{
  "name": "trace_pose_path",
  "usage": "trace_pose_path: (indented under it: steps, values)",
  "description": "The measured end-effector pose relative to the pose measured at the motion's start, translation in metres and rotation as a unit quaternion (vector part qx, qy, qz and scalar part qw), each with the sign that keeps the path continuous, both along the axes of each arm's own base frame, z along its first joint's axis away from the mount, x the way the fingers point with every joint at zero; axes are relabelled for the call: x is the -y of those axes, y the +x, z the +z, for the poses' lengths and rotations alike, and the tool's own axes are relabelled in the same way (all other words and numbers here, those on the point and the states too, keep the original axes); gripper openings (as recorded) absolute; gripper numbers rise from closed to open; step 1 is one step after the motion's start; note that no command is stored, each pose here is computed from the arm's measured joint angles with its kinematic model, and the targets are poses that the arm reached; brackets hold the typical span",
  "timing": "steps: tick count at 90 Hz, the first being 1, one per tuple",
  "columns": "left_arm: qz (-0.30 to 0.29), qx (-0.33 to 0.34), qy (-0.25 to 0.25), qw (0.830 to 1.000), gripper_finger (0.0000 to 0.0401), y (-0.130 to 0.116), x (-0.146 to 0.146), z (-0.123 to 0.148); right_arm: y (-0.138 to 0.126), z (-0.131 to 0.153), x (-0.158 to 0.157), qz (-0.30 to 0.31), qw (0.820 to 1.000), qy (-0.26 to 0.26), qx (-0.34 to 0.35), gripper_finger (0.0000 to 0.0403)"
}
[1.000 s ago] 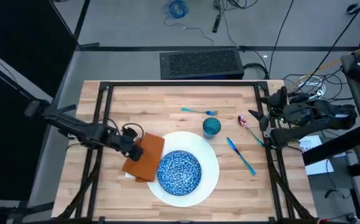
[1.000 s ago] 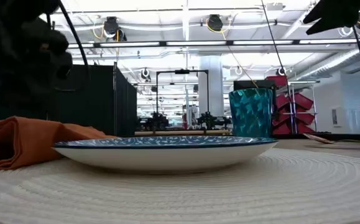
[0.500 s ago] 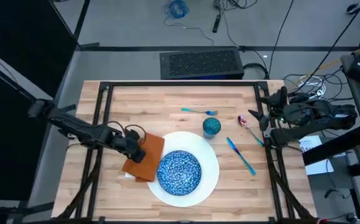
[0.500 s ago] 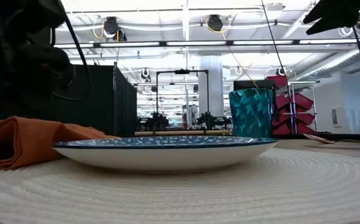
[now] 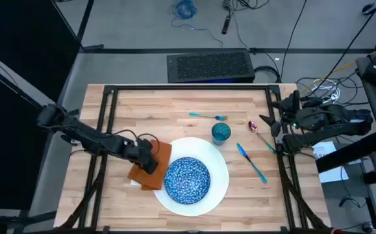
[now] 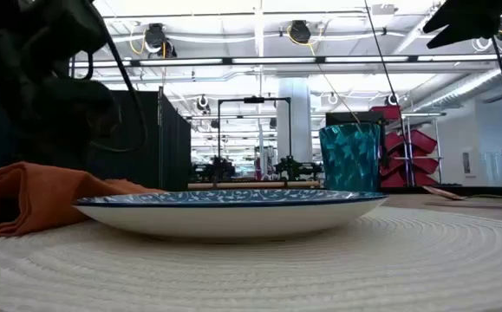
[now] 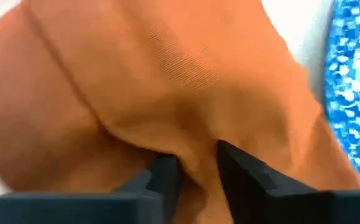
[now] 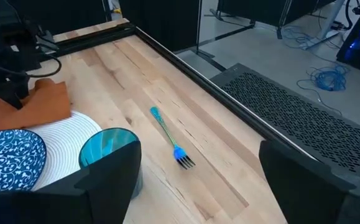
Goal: Set table place
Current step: Fold the brown table napkin
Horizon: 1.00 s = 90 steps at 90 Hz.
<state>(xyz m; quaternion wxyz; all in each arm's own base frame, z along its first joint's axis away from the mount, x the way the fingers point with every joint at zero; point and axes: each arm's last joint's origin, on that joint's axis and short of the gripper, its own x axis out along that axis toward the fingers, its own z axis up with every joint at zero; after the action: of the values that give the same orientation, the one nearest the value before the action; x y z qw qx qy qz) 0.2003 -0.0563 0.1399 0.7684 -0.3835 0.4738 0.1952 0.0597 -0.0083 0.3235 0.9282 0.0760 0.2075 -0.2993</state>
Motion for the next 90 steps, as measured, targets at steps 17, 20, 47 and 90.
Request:
trace_pose_path:
  steps: [17, 20, 47, 90]
  values:
    - [-0.031, 0.043, 0.021, 0.998, 0.0002, 0.012, -0.001, 0.030, 0.000, 0.000, 0.000, 0.000, 1.000, -0.002, -0.001, 0.0313]
    - [-0.036, 0.047, 0.026, 0.998, 0.0001, 0.014, -0.001, 0.037, 0.000, 0.000, 0.000, 0.000, 1.000, -0.002, -0.001, 0.0313]
    - [-0.050, 0.137, 0.079, 0.986, 0.0000, 0.023, -0.008, 0.118, 0.000, 0.000, 0.000, -0.001, 1.000, -0.003, -0.001, 0.0313]
    - [0.016, 0.065, 0.093, 0.993, 0.0000, 0.011, -0.014, 0.132, -0.002, -0.002, 0.000, 0.001, 1.000, -0.004, -0.018, 0.0313]
